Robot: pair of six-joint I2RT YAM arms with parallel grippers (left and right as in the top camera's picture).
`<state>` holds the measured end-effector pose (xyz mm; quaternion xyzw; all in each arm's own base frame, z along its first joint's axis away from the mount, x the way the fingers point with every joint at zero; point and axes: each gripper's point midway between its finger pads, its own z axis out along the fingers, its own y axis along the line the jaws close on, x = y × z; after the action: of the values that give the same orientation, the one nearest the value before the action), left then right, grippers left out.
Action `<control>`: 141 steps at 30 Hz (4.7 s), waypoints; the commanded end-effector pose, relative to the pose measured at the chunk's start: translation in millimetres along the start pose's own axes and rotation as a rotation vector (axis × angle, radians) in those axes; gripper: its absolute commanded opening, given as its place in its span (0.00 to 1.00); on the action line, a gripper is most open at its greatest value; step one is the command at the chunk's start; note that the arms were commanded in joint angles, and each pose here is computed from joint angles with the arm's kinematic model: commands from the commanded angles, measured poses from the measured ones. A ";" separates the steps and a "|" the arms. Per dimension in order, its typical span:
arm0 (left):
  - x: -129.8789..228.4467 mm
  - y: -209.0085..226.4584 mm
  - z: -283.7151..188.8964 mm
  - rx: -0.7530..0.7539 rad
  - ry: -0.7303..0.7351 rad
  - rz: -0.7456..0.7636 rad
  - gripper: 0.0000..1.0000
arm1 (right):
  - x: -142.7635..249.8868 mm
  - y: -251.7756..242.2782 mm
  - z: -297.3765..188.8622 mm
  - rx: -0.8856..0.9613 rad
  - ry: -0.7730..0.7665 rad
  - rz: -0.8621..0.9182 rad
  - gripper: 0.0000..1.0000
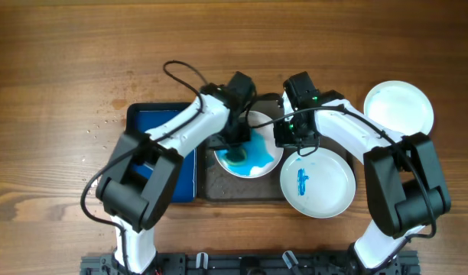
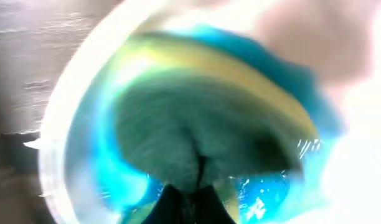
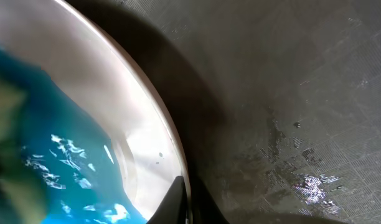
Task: Clean dirty plates on tray and stack at the side
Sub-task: 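Scrub the stained plate with the sponge in the left gripper, then drop the sponge into the blue tray and retract the left gripper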
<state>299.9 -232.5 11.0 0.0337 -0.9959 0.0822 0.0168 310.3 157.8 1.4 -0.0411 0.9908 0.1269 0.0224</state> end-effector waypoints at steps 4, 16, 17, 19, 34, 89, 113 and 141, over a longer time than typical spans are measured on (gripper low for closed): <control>22.6 -69.6 19.6 0.214 0.053 0.023 0.04 | 6.2 -12.7 6.3 0.064 0.020 0.031 0.04; -50.2 54.9 10.0 -0.049 -0.101 -0.360 0.04 | 10.3 -13.9 5.9 0.069 0.036 0.034 0.04; -47.4 65.7 9.1 -0.084 -0.089 -0.362 0.04 | 10.1 -14.0 5.9 0.070 0.035 0.033 0.04; -40.8 75.9 8.1 -0.120 -0.060 -0.328 0.04 | 9.2 -17.6 5.6 0.090 0.030 0.033 0.04; 95.6 -90.5 17.8 0.268 0.270 0.246 0.04 | 9.6 -18.4 5.6 0.094 0.031 0.033 0.04; -41.0 -61.7 14.6 0.079 -0.287 0.241 0.04 | 11.1 -18.8 5.5 0.096 0.037 0.034 0.05; 5.5 34.3 16.1 -0.136 0.052 0.255 0.04 | 10.9 -18.7 5.5 0.096 0.036 0.022 0.04; 0.6 191.6 -87.9 -0.284 -0.103 -0.320 0.04 | 9.3 -18.1 5.6 0.093 0.031 0.009 0.04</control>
<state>303.0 -52.1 88.0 0.1738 -0.9832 -0.0427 -0.0370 308.3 148.5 2.7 -0.0298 0.9943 0.1009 0.0183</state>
